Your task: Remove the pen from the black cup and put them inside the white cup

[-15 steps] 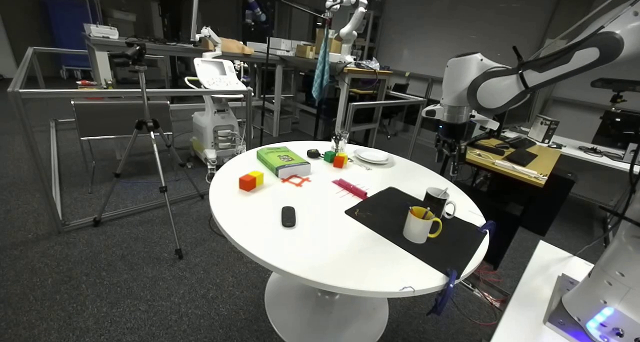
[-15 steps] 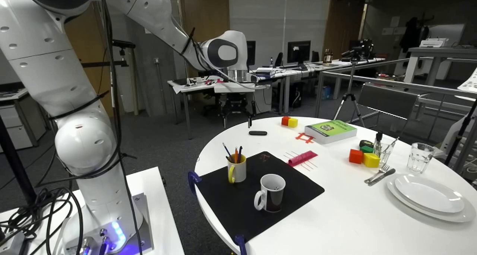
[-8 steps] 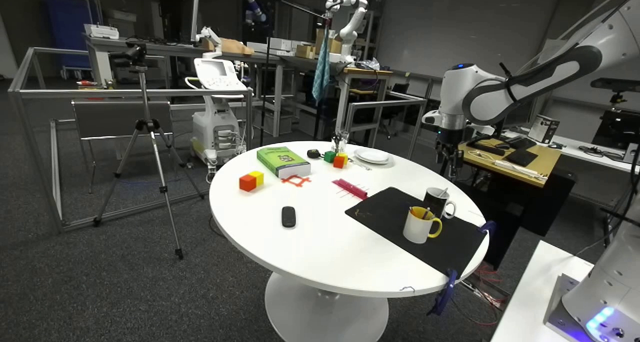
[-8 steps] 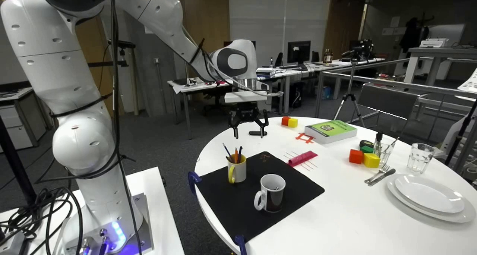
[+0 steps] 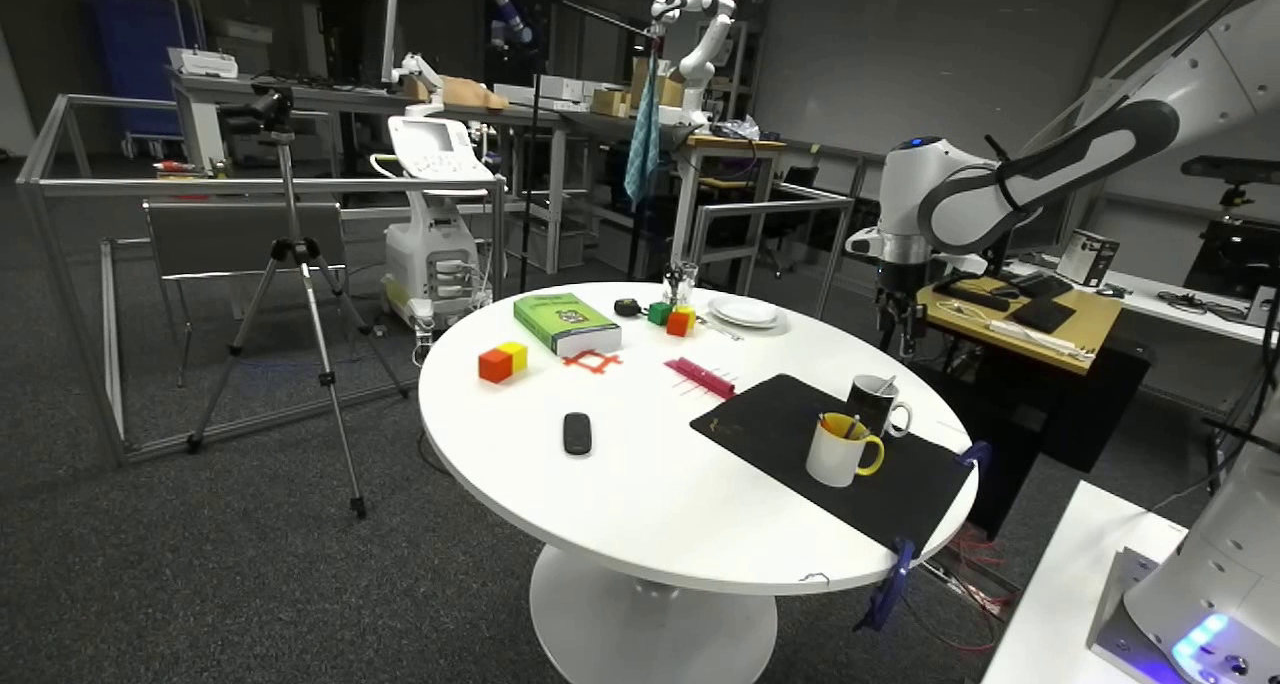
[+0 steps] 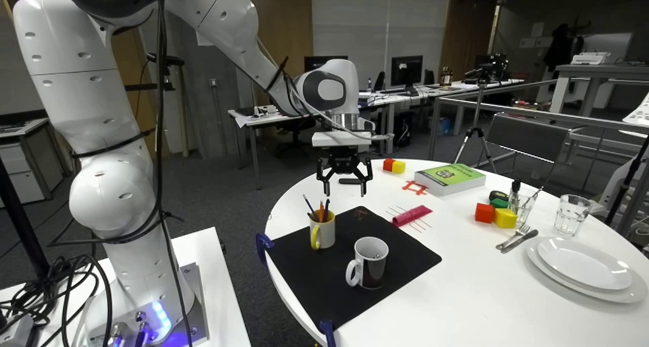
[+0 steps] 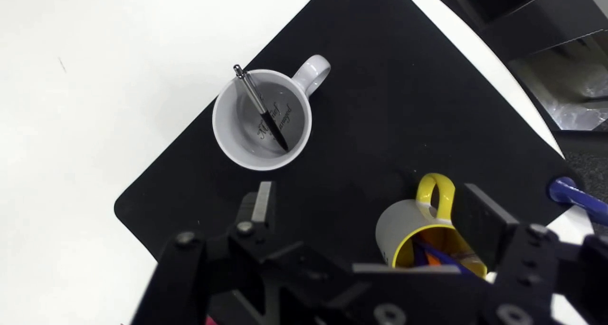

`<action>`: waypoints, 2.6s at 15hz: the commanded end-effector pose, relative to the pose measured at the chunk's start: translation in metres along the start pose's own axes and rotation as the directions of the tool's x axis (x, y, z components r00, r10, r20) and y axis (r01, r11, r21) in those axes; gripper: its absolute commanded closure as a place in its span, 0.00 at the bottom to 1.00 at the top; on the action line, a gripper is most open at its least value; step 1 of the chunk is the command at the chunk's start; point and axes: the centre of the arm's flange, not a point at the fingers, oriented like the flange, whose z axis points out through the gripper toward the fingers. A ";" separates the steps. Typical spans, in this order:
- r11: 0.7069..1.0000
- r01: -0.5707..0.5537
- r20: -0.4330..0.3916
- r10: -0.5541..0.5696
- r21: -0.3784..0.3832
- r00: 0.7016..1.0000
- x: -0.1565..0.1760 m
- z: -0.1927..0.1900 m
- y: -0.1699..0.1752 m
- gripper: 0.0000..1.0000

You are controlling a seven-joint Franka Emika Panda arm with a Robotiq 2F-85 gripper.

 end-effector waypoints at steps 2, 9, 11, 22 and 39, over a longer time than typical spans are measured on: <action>0.999 0.002 0.017 -0.001 -0.036 1.000 0.004 0.000 -0.005 0.00; 0.989 -0.095 0.094 0.106 -0.117 0.990 0.005 0.019 0.009 0.00; 0.986 -0.101 0.121 0.117 -0.130 0.986 0.006 0.028 0.012 0.00; 0.990 -0.094 0.145 0.109 -0.105 0.983 0.000 0.077 0.052 0.00; 0.996 -0.045 0.203 0.059 -0.074 0.977 0.041 0.106 0.076 0.31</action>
